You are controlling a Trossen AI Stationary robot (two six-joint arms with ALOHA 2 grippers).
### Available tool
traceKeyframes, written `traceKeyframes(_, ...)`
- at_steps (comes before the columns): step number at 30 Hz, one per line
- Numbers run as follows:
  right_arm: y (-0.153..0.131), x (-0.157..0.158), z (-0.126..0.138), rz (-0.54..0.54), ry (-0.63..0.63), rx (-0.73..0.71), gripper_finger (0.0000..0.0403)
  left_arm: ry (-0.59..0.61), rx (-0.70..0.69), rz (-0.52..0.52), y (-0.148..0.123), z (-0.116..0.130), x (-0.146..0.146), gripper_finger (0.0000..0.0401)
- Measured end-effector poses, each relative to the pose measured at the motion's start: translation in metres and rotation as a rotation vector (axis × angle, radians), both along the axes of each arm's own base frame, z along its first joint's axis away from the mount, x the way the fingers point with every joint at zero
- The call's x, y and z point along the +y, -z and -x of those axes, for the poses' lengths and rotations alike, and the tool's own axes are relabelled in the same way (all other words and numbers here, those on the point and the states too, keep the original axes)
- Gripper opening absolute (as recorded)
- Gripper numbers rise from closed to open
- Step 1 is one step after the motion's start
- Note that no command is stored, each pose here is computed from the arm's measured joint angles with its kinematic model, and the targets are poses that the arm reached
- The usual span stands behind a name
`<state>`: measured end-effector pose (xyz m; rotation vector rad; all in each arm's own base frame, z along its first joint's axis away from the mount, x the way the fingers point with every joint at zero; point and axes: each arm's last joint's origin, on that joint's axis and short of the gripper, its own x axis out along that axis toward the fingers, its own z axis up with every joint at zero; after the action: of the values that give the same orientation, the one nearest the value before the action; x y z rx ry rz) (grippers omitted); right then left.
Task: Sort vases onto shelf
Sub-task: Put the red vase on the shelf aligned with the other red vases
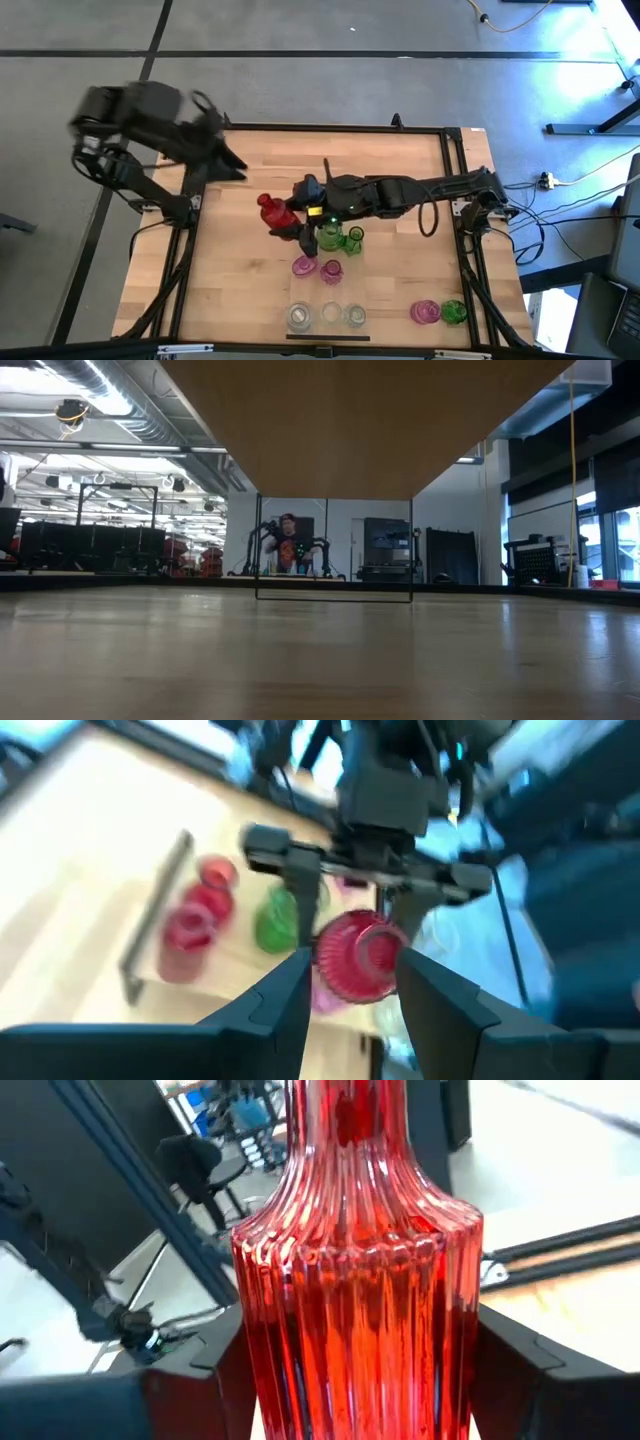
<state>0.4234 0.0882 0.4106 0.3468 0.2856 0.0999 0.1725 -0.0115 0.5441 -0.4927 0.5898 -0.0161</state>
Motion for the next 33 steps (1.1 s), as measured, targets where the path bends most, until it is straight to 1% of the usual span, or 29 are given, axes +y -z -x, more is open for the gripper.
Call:
traceKeyframes(4,-0.016,-0.002,0.014,0.041,0.076,-0.029,0.0238,-0.102,-0.113,-0.019,-0.014,0.034,0.004,0.0139)
traceKeyframes(6,-0.026,-0.003,0.026,0.081,0.139,-0.041,0.0238,-0.138,-0.155,-0.025,-0.018,0.05,0.004,0.0139)
traceKeyframes(8,-0.035,-0.002,0.04,0.125,0.199,-0.034,0.0238,-0.172,-0.18,-0.036,-0.021,0.061,0.005,0.0139)
traceKeyframes(12,-0.048,0.003,0.069,0.202,0.32,0.009,0.0238,-0.196,-0.207,-0.063,-0.023,0.073,0.004,0.0139)
traceKeyframes(14,-0.051,0.007,0.081,0.233,0.366,0.033,0.0238,-0.191,-0.209,-0.087,-0.023,0.073,0.003,0.0139)
traceKeyframes(16,-0.05,0.011,0.092,0.239,0.418,0.041,0.0238,-0.182,-0.207,-0.114,-0.022,0.072,0.002,0.0139)
traceKeyframes(20,-0.039,0.018,0.109,0.228,0.517,0.054,0.0238,-0.159,-0.186,-0.159,-0.02,0.063,0.001,0.0139)
traceKeyframes(25,-0.013,0.021,0.129,0.196,0.643,0.051,0.0238,-0.134,-0.167,-0.209,-0.018,0.056,-0.001,0.0139)
traceKeyframes(30,0.01,0.016,0.153,0.133,0.74,-0.018,0.0238,-0.126,-0.163,-0.25,-0.018,0.053,-0.001,0.0139)
traceKeyframes(33,0.027,0.013,0.167,0.102,0.765,-0.06,0.0238,-0.143,-0.161,-0.267,-0.017,0.052,0.0,0.0139)
